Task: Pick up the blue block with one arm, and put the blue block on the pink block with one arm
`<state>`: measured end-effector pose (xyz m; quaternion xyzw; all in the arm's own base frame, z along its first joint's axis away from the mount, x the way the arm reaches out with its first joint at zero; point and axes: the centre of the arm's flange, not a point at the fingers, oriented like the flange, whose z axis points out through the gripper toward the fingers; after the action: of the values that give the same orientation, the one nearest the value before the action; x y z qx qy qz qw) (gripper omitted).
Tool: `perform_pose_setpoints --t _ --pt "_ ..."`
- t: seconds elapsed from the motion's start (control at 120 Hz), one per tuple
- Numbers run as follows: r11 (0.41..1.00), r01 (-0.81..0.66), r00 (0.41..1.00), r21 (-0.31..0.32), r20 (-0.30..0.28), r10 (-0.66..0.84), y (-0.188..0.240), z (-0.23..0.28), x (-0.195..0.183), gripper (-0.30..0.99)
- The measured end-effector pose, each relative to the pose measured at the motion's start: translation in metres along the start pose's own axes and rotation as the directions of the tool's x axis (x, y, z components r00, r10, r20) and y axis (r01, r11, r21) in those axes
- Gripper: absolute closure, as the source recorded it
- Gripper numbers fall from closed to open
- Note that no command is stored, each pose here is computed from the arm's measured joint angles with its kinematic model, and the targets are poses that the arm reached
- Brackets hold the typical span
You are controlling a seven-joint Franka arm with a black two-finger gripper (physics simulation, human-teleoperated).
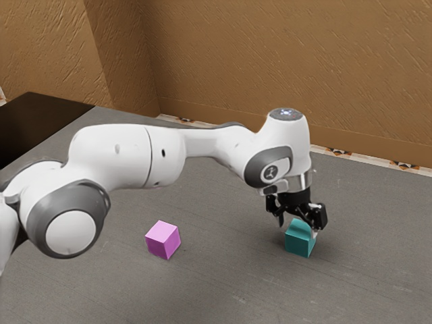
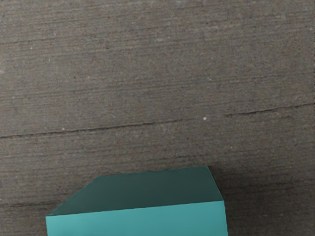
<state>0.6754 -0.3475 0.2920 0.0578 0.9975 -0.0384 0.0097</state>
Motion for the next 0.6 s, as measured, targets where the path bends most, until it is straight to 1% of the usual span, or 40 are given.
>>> perform_pose_setpoints --t 0.125,0.292,0.6 --pt "1.0 -0.003 1.0 -0.004 0.012 0.003 -0.004 -0.005 -0.001 0.0" --pt "1.0 0.005 1.0 -0.012 -0.004 -0.005 -0.004 0.007 0.0 0.0" --pt "1.0 0.022 1.0 -0.007 0.0 -0.022 -0.004 0.01 -0.002 0.0"
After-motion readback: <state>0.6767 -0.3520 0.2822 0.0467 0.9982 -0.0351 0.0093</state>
